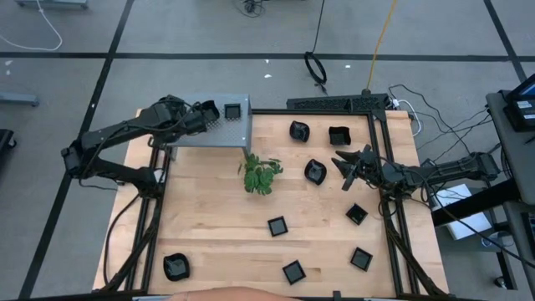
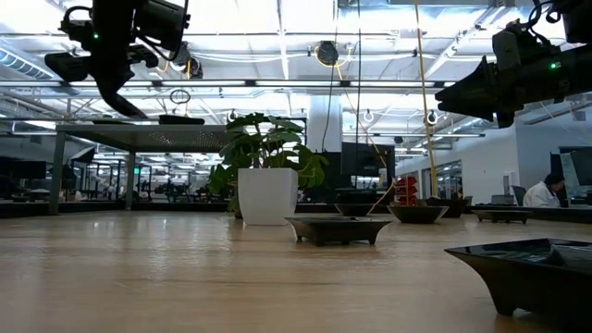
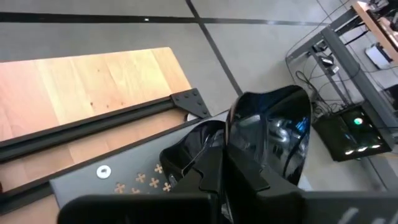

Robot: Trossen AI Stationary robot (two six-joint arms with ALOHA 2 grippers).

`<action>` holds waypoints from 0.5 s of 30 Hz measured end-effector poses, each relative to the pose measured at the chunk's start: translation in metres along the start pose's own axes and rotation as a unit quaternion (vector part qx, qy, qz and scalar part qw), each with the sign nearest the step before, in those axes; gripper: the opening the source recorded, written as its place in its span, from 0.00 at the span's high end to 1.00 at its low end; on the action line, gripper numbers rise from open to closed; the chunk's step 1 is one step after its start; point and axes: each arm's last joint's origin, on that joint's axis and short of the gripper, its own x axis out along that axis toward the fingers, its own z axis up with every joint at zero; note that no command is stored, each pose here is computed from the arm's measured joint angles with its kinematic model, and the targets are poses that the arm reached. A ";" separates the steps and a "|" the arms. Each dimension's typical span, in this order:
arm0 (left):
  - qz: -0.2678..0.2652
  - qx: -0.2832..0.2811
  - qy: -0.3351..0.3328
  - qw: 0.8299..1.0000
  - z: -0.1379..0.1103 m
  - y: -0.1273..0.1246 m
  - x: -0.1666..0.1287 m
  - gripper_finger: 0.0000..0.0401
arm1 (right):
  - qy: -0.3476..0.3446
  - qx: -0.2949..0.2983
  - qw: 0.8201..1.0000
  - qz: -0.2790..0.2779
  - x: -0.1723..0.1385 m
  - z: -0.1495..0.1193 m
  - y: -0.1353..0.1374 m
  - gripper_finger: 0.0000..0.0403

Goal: Pick & Place Mini shaped plates
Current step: Stack the leaf shaped plate on top of the leaf shaped plate on the shelf

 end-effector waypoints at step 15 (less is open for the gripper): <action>0.024 0.021 0.005 0.999 -0.001 -0.003 0.006 0.94 | 0.000 0.000 1.000 0.000 0.000 0.000 0.000 0.64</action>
